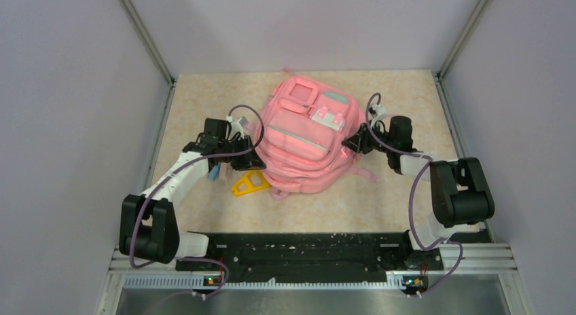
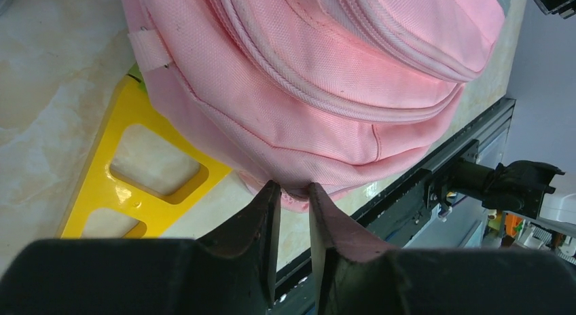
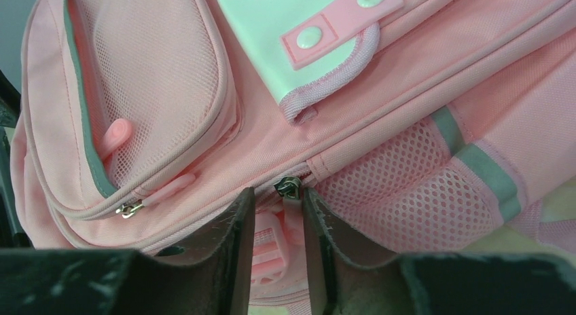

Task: Pack the student bag
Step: Unzip the student bag at the center of the board.

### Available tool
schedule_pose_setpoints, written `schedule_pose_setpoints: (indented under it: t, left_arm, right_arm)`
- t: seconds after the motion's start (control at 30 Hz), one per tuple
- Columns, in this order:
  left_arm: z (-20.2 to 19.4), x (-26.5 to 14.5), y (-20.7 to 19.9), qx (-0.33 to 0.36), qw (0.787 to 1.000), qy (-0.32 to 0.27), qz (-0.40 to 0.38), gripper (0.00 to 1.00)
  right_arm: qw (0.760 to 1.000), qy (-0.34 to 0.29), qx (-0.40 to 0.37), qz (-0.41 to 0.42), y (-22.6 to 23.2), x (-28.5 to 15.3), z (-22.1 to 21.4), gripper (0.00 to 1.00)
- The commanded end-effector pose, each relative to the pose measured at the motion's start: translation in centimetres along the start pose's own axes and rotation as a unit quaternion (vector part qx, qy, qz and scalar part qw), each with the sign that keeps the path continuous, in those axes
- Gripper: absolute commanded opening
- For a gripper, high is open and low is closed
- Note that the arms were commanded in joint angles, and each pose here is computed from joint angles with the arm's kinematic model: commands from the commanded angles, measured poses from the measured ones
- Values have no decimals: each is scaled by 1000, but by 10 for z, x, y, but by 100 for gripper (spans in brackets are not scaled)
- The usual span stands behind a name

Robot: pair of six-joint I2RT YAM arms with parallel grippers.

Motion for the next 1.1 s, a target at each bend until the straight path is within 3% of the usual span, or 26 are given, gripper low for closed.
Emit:
schedule_pose_setpoints:
  t: [0.0, 0.13, 0.4, 0.6, 1.07]
  left_arm:
    - [8, -3, -9, 12, 1000, -8, -13, 24]
    - [8, -3, -9, 11, 1000, -6, -13, 18]
    - [8, -3, -9, 12, 1000, -6, -12, 6]
    - [8, -3, -9, 11, 1000, -6, -11, 0]
    - [8, -3, -11, 11, 1000, -5, -18, 0]
  right_arm:
    - [1000, -10, -25, 0, -4, 5, 14, 27]
    - [1000, -7, -21, -9, -6, 4, 13, 22]
    - [1000, 3, -7, -31, -12, 4, 10, 0]
    - [999, 17, 11, -40, -12, 1, 13, 0]
    - [990, 117, 12, -80, -17, -8, 33, 0]
Point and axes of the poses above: each gripper's point midway between its finger pads, its own x axis out along the fingers, its own y axis along the line the jaws close on, z = x × y, the point moved 3 cm from there along -x, back along the fingers, and after that the axes turned 15 degrees about -x, right-handed, at the moved point
